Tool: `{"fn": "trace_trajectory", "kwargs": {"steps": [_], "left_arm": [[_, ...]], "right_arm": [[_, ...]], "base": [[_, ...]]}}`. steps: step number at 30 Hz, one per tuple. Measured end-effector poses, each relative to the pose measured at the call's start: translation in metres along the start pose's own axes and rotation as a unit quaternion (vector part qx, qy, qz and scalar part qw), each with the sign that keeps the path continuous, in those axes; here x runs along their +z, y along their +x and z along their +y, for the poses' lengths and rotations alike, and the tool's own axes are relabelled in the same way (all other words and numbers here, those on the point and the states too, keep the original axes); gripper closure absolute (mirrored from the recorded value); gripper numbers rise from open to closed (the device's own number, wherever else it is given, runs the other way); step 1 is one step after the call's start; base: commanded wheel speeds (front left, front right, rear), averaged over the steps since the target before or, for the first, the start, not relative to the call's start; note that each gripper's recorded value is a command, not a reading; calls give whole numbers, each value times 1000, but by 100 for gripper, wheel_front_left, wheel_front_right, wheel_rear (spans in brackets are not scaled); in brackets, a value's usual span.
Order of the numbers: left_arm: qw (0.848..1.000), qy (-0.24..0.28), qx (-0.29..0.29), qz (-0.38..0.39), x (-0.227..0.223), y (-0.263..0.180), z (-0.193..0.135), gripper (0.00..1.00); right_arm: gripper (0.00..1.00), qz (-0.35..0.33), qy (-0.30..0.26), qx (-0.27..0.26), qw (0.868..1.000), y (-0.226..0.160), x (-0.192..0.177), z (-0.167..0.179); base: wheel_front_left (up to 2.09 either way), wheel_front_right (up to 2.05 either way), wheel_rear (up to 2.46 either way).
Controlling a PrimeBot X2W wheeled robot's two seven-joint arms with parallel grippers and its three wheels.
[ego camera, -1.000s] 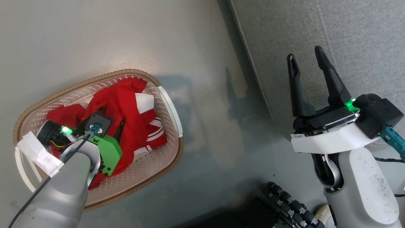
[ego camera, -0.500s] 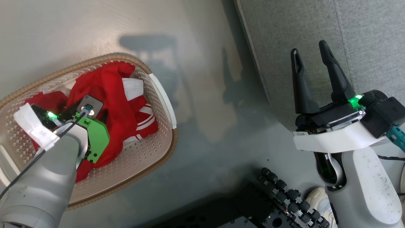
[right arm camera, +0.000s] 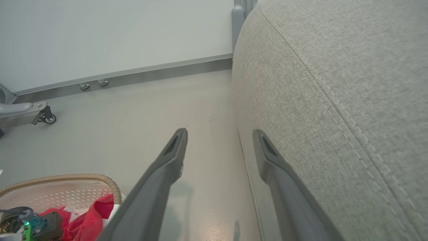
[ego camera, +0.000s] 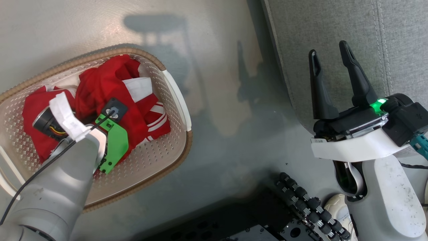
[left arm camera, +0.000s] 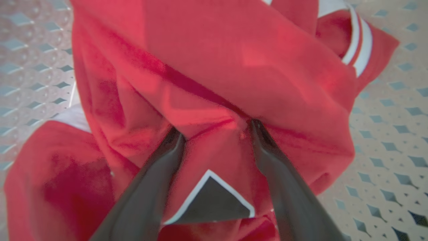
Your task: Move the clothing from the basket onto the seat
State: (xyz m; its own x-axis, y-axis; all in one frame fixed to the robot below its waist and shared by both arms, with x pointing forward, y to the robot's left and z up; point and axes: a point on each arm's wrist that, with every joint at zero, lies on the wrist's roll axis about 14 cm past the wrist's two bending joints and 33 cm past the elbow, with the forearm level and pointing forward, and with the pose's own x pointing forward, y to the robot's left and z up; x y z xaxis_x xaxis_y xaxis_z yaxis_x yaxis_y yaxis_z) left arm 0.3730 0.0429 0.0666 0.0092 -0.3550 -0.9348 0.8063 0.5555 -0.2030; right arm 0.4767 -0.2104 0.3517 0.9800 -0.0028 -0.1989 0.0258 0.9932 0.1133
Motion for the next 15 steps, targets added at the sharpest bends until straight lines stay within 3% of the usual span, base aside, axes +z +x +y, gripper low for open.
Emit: {"fn": "trace_trajectory", "kwargs": {"steps": [1,7,15], "left_arm": [[1000,2,-2,2,0,0,-2,100],[1000,10,-9,-1,7,-2,-11,100],[997,8,-13,-80,55,-17,-28,100]], "right_arm": [[0,0,0,1,1000,0,0,1],[0,-5,-1,4,1000,0,4,3],[0,-23,-1,8,1000,-2,21,6]], "base": [[3,3,3],[1,1,1],[0,0,0]]}}
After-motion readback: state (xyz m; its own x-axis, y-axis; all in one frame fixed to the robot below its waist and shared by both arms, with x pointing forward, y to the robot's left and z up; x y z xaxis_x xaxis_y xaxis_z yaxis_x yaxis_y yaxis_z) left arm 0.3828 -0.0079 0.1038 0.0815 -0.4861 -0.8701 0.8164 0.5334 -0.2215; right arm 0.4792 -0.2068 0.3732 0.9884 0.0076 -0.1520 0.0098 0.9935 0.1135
